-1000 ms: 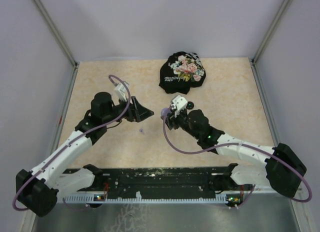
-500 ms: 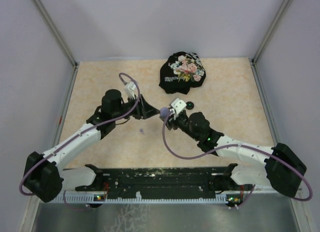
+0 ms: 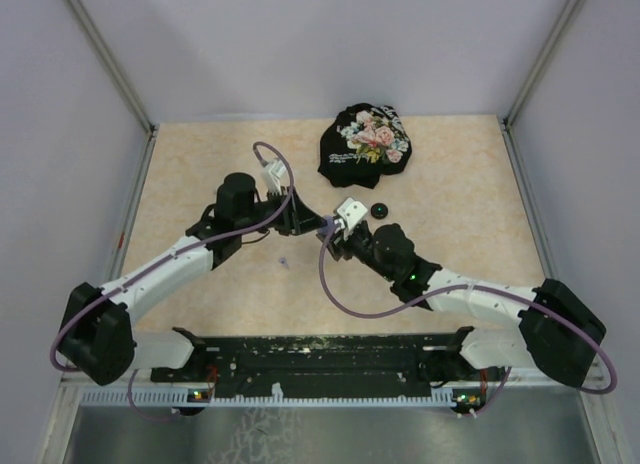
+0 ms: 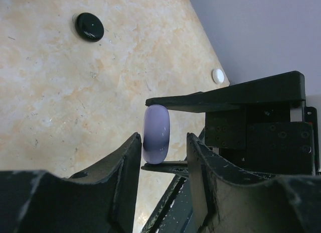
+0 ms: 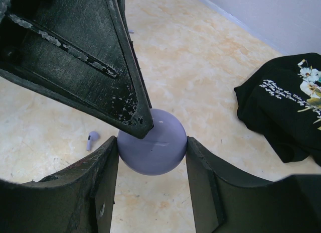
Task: Insert the wireless bluetooth earbuds into the charging case
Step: Pick up the charging case at the center of the board.
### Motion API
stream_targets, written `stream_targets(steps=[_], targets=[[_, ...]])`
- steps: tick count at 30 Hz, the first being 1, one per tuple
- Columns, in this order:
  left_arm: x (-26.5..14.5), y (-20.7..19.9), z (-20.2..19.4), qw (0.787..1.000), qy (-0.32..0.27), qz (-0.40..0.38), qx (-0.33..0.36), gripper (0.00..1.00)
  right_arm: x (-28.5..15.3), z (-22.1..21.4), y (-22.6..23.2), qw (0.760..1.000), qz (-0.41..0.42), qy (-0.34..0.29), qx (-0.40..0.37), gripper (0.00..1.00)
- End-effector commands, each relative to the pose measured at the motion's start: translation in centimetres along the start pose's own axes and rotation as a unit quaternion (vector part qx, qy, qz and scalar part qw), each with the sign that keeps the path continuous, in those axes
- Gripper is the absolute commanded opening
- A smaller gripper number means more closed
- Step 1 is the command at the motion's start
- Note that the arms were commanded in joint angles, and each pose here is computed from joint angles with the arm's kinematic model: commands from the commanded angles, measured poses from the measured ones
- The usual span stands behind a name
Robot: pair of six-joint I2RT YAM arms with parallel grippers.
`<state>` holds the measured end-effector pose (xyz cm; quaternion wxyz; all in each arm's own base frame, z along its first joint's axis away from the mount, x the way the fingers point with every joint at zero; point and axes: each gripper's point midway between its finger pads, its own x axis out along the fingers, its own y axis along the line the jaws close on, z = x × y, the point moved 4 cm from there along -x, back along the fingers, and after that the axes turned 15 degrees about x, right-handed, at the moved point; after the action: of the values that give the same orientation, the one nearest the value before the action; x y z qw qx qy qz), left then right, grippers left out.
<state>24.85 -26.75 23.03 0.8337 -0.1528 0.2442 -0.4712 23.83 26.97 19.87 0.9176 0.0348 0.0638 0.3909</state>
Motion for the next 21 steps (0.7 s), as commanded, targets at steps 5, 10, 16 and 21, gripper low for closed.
stream_targets(steps=[5,10,16,21], targets=[[0.7,-0.8,1.0,0.999,-0.004,-0.025,0.035,0.42,0.8,3.2,1.1,0.998,0.022,-0.055,0.0,0.44],[0.8,-0.9,0.7,0.998,0.003,-0.032,0.046,0.37,0.9,3.3,1.2,0.998,0.025,-0.056,0.004,0.44],[0.6,-1.0,0.4,0.998,0.01,-0.035,0.057,0.37,1.0,3.3,1.2,0.998,0.022,-0.054,0.009,0.45],[0.5,-1.1,0.2,0.997,0.014,-0.038,0.067,0.42,1.0,3.4,1.3,0.998,0.024,-0.054,0.014,0.46]])
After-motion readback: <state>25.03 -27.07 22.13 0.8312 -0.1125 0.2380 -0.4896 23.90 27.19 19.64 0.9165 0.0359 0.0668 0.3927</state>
